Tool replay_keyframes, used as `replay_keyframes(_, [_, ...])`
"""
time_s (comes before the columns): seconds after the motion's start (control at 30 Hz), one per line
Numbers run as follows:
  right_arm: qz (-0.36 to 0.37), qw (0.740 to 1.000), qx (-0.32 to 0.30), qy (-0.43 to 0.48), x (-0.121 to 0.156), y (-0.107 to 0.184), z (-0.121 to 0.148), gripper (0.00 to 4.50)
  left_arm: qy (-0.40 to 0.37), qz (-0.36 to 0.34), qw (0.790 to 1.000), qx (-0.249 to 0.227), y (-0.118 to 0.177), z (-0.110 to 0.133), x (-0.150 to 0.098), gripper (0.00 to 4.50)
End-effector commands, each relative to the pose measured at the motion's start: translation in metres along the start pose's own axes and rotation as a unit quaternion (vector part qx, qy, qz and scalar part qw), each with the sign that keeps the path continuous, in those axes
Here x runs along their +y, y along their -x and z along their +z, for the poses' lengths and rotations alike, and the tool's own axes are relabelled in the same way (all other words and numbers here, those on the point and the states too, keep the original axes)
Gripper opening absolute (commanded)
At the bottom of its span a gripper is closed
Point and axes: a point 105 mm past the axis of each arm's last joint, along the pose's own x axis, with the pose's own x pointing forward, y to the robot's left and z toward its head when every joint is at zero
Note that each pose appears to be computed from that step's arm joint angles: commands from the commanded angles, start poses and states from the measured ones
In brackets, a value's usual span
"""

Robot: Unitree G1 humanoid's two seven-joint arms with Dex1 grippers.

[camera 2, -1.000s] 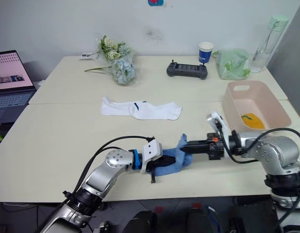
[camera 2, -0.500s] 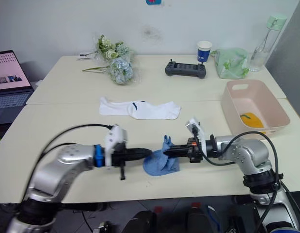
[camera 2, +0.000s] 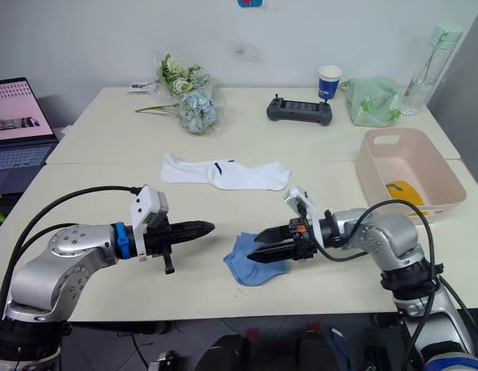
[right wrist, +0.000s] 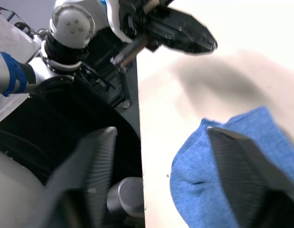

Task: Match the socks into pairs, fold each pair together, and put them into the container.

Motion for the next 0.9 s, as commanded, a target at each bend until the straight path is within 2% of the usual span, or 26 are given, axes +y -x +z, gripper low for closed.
replay_keyframes(0.03, [-0.036,0.999,-0.012,0.022,-0.002,0.013,0.01,3.91,-0.023,-0.043,0.999,-0.022,-0.014,0.014,-0.019,0.0])
replay_keyframes(0.13, [-0.099,0.995,0.01,0.006,-0.017,0.026,-0.003,3.91,-0.033,-0.073,0.997,0.014,-0.027,-0.008,-0.033,0.0])
replay_keyframes(0.27, [-0.161,0.986,0.042,-0.013,-0.03,0.034,-0.02,3.91,-0.048,-0.055,0.996,0.051,-0.035,-0.036,-0.028,0.0])
replay_keyframes(0.5, [-0.186,0.976,0.058,-0.097,-0.038,0.027,-0.039,3.91,-0.044,-0.076,0.989,0.121,-0.042,-0.087,-0.033,0.0])
replay_keyframes(0.7, [-0.149,0.974,0.055,-0.16,-0.033,0.006,-0.044,3.91,-0.04,-0.079,0.985,0.146,-0.032,-0.102,-0.036,0.0])
replay_keyframes(0.9, [-0.115,0.972,0.037,-0.202,-0.032,-0.017,-0.04,3.91,-0.032,-0.066,0.987,0.142,-0.028,-0.098,-0.034,0.0])
